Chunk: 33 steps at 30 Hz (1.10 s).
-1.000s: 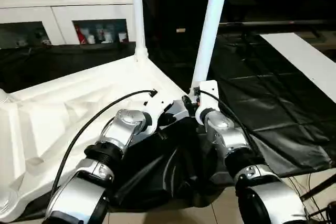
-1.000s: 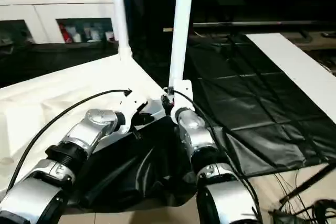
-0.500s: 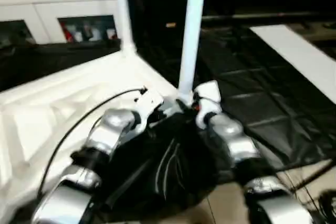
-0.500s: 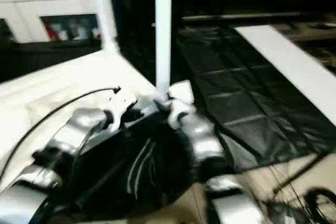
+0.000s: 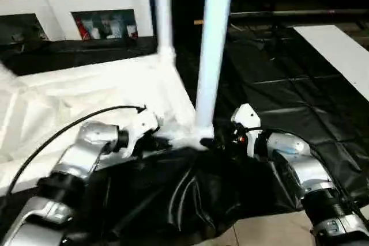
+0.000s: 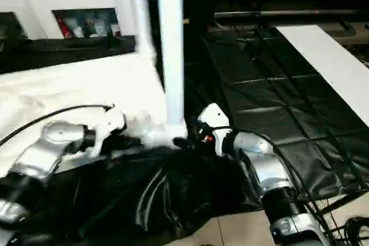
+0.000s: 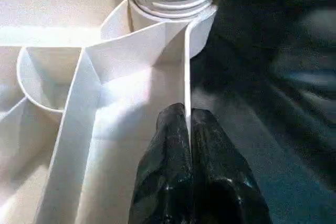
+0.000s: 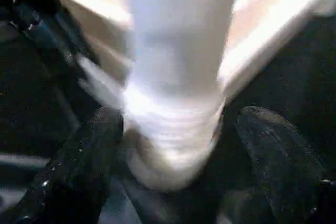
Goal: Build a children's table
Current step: Rotate leg to tighten
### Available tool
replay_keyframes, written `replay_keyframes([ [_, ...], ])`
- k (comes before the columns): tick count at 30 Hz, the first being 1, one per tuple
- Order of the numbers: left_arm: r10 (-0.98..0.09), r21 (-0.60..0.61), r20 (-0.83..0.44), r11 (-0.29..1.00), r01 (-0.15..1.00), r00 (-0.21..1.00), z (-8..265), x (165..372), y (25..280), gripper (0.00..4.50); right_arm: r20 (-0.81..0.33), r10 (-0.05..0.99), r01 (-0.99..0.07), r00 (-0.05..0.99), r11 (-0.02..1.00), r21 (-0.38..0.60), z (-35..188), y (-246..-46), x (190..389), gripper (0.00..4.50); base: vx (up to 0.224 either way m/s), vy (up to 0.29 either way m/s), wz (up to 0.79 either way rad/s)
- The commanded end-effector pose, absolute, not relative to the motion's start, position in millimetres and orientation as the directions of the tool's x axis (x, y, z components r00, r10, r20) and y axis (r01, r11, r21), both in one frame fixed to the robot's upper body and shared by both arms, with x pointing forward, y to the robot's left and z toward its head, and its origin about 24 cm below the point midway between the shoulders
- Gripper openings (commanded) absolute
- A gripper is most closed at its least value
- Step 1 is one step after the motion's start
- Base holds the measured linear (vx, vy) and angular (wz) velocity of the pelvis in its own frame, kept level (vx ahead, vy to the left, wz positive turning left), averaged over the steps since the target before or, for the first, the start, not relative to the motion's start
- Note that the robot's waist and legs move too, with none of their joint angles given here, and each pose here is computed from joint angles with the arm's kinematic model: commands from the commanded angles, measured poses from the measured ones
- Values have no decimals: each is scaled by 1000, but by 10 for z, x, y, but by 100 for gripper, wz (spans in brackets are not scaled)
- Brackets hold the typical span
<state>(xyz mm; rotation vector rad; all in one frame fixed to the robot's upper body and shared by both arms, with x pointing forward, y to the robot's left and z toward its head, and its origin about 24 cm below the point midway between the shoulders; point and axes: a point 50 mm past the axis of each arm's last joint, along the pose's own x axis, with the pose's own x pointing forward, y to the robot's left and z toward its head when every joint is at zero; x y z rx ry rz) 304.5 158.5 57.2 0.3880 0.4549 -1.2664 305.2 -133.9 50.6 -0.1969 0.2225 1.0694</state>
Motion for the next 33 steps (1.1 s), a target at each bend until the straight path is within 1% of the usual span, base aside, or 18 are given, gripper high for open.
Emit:
replay_keyframes([
  [1,-868,-12,-479,152,988,128,608,2965,1451,0,-236,861,-892,451,447,-73,606,-1306,3075,381,0,0,0],
  [2,-870,-15,-481,127,992,104,624,2936,1444,0,-240,876,-908,419,411,-83,621,-1283,3074,381,0,0,0],
  [3,-870,-14,-482,123,992,101,625,2932,1441,0,-247,879,-913,408,399,-87,620,-1280,3075,381,0,0,0],
  [7,-849,8,-515,134,991,119,604,2976,1467,0,-289,889,-934,356,345,-91,558,-1246,3049,381,0,0,0],
  [11,-842,0,-527,141,990,120,593,2973,1491,0,-286,891,-935,353,348,-68,520,-1224,3062,381,0,0,0],
  [16,-840,4,-528,148,989,128,601,2992,1502,0,-293,890,-937,348,343,-73,512,-1218,3096,381,0,0,0],
  [17,-839,5,-528,148,989,129,600,2994,1503,0,-293,890,-936,351,346,-71,511,-1220,3099,352,0,0,0],
  [18,-839,5,-529,149,989,129,595,2999,1502,0,-286,888,-932,359,355,-68,509,-1224,3110,352,0,0,0],
  [20,-837,4,-532,146,989,126,588,3001,1503,0,-278,888,-929,367,364,-62,509,-1229,3119,333,0,0,0],
  [21,-836,4,-535,145,989,125,581,3003,1504,0,-269,887,-926,376,372,-66,512,-1233,3127,333,0,0,0],
  [22,-834,5,-537,146,989,126,575,3005,1507,0,-262,887,-924,380,377,-66,512,-1234,3131,308,0,0,0],
  [25,-830,7,-542,150,989,130,572,3019,1520,0,-258,894,-929,367,364,-60,492,-1236,3119,300,0,0,0],
  [27,-829,7,-544,151,989,130,572,3020,1522,0,-258,894,-930,366,363,-58,487,-1236,3119,280,0,0,0],
  [33,-828,-3,-548,144,990,119,558,3008,1534,0,-248,899,-931,361,363,-41,452,-1200,3106,273,0,0,0],
])
